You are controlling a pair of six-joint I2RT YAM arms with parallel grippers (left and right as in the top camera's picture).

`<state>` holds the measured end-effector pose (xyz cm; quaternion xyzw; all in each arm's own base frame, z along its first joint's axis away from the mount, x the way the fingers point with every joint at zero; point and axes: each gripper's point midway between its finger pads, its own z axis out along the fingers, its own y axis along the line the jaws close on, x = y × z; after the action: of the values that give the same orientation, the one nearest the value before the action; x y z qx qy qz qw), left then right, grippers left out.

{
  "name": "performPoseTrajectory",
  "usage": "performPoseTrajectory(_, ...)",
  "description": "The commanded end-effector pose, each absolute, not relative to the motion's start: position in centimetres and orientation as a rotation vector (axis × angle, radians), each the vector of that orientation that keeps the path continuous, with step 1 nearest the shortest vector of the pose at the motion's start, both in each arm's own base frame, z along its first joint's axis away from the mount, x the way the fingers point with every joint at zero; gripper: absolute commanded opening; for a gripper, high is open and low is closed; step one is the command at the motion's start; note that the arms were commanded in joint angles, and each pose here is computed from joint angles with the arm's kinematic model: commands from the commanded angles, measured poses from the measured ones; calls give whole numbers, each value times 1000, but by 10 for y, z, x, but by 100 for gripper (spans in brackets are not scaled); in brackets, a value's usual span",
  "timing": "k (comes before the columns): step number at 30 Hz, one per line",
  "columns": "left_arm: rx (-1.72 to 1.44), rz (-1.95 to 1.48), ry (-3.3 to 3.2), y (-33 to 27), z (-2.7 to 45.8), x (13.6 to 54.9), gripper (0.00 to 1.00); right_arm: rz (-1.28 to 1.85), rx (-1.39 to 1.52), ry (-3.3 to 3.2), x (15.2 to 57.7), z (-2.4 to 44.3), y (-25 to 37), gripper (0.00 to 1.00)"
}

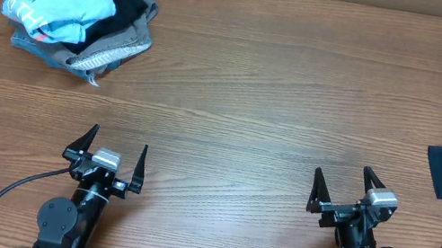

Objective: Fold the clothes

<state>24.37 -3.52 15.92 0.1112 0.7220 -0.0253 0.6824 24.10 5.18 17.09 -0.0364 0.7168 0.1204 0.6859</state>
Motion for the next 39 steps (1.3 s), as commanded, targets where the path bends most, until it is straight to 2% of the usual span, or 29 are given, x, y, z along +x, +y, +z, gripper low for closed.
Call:
performPoseTrajectory(1,229,-64,1624,-33,158,244,100,263,-75,1604,242,169,50,100)
performPoseTrajectory(8,125,-177,1634,-35,159,244,100,284,-93,1595,241,171,54,100)
performPoseTrajectory(12,143,-280,1613,-48,166,241,100,416,-37,1519,238,193,61,100)
performPoseTrajectory(18,204,-333,1545,-60,207,230,100,479,-2,1433,227,243,60,100)
performPoseTrajectory(24,165,-303,1584,-52,257,225,100,466,15,1575,218,267,58,100)
performPoseTrajectory(34,116,-350,2032,-55,288,265,100,423,62,2089,233,276,63,100)
performPoseTrajectory(39,84,-371,2262,-56,289,287,100,510,31,2292,249,272,84,100)
